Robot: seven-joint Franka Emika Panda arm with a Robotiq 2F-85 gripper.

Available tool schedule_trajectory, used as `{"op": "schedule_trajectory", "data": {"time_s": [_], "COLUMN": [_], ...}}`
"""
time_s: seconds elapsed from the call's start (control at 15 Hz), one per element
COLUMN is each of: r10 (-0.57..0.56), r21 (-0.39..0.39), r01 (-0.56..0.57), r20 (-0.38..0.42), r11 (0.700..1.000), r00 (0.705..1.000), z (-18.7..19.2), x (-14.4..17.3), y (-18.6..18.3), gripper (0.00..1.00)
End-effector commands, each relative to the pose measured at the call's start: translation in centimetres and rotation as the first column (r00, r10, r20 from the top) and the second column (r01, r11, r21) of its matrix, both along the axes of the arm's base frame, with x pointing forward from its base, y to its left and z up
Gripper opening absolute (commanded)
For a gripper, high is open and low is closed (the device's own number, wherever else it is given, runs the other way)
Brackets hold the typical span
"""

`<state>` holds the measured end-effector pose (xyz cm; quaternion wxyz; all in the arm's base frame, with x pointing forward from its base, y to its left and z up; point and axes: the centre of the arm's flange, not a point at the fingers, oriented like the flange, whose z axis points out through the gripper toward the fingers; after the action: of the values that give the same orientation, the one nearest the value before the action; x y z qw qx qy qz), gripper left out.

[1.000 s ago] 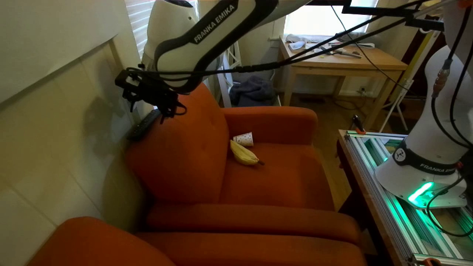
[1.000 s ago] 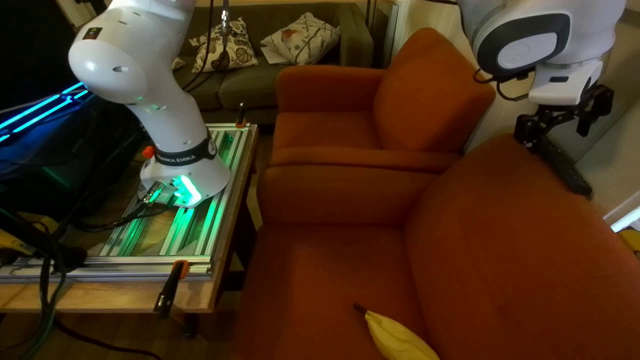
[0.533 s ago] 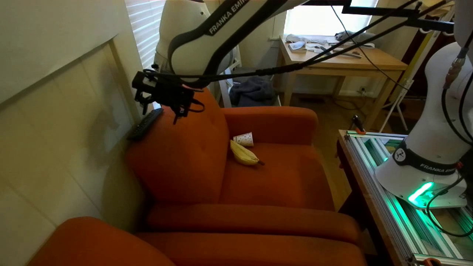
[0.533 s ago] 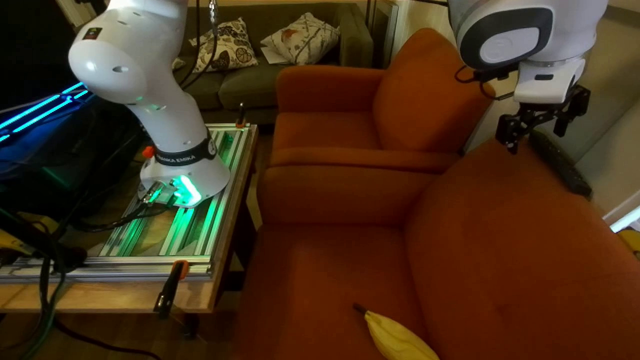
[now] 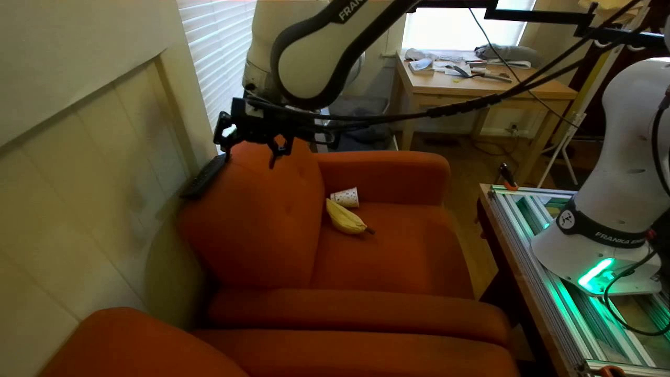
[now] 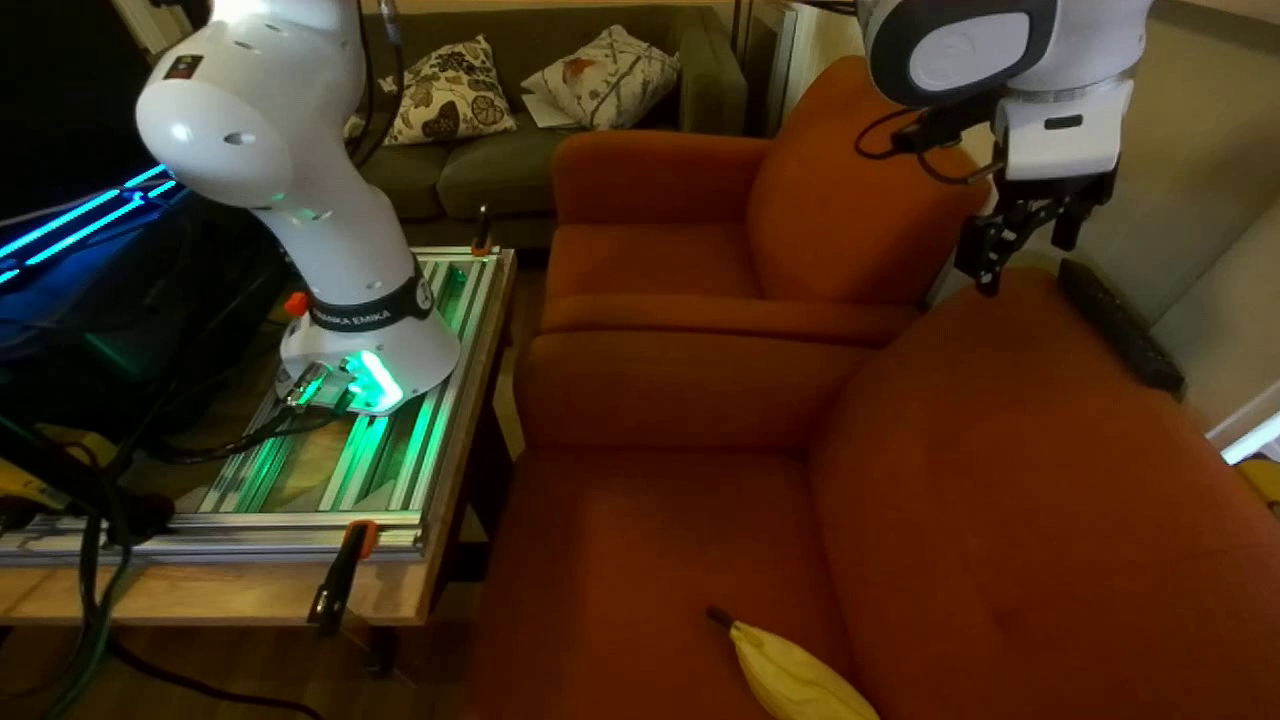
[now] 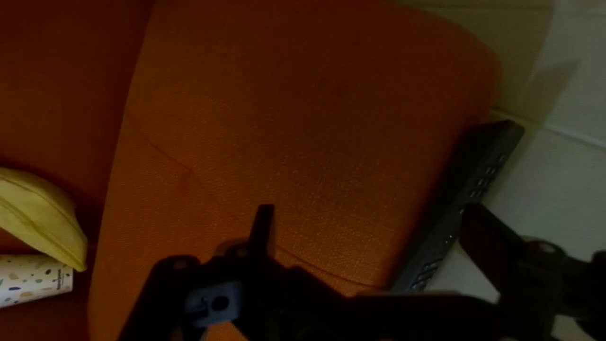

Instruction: Put the remote on the back of the sofa

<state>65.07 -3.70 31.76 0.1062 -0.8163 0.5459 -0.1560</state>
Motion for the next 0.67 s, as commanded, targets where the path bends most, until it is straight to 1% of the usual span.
{"op": "schedule_trajectory", "data": {"time_s": [0.0,0.27,0.6], "r10": [0.148,0.316,0.454], "r21": [-0.034,-0.072,-0.149], "r01": [-0.15,-0.324,-0.478], "r20": [-0.043,-0.099,-0.168], "r11": [0.988,0.943,0.866], "r00": [0.988,0.943,0.875], "z": [1.4,1.8,1.9], "x": [-3.8,-5.8,-7.5], "y": [0.3,0.5,0.8], "gripper": [1.0,1.0,1.0]}}
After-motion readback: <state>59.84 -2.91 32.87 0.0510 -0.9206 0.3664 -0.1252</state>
